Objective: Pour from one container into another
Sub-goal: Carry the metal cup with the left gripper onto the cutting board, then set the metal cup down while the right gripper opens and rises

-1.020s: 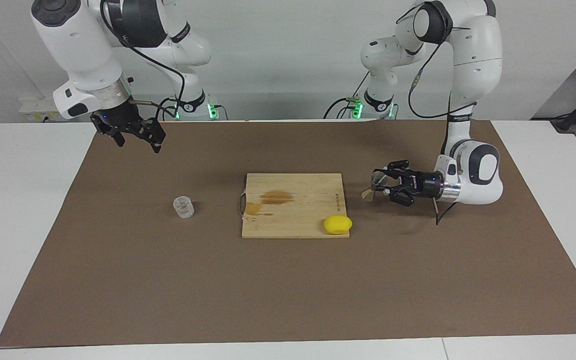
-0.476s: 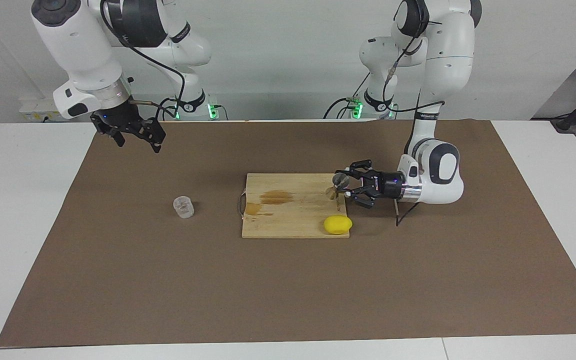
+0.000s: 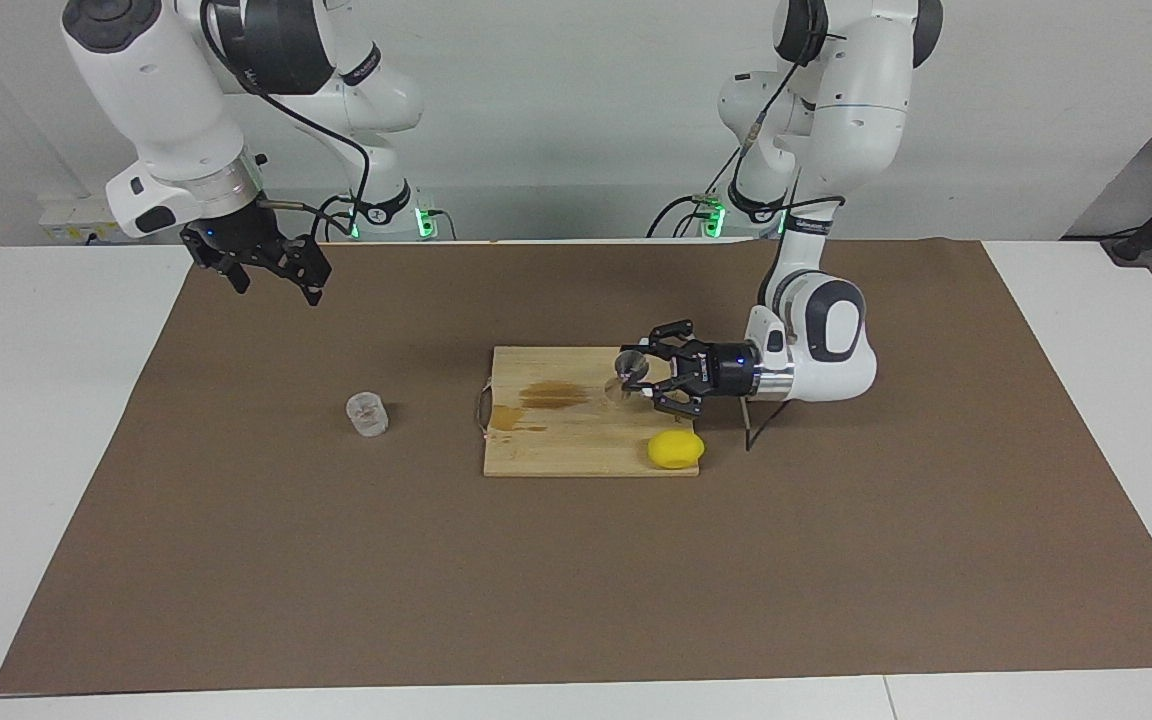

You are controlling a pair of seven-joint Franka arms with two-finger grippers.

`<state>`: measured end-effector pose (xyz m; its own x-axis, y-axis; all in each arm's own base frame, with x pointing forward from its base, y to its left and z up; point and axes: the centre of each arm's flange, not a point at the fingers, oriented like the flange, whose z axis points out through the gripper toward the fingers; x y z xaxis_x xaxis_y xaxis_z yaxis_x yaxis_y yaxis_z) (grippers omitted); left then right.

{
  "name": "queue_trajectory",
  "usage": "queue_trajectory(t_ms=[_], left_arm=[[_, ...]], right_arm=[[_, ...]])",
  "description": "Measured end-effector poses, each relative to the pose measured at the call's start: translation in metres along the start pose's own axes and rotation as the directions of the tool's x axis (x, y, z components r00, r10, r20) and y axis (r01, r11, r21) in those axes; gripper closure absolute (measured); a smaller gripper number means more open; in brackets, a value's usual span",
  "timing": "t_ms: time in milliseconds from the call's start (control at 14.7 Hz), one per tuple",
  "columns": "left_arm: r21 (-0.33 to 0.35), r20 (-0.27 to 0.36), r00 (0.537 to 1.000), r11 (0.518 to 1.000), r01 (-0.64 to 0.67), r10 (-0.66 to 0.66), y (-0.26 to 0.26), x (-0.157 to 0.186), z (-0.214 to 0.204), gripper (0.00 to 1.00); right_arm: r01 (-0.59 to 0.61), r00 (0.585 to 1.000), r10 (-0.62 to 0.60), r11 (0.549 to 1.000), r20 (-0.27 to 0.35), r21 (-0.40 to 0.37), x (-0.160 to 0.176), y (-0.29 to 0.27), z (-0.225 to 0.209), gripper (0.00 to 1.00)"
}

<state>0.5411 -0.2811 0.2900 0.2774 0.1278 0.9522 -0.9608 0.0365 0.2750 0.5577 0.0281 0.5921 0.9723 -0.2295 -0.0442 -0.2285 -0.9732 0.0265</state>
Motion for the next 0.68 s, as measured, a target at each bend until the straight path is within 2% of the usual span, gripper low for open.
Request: queue_trajectory(t_ms=[272,476,680], left_arm=[[0.053,0.021,0.995,0.994,-0.1,0.099,0.03,-0.042,0.042,0.48],[0.073,0.077,0.974,0.973,-0.22,0.214,0.039,-0.06,0.043,0.48],[0.074,0.107,0.944,0.945,-0.32,0.311,0.04,-0.062,0.042,0.48]], right_arm=[[0.0,1.0,0.0,1.0,0.0,0.0,0.0,0.0,0.0,0.0],[0.0,1.0,0.0,1.0,0.0,0.0,0.0,0.0,0.0,0.0],[0.0,1.0,0.0,1.0,0.0,0.0,0.0,0.0,0.0,0.0]])
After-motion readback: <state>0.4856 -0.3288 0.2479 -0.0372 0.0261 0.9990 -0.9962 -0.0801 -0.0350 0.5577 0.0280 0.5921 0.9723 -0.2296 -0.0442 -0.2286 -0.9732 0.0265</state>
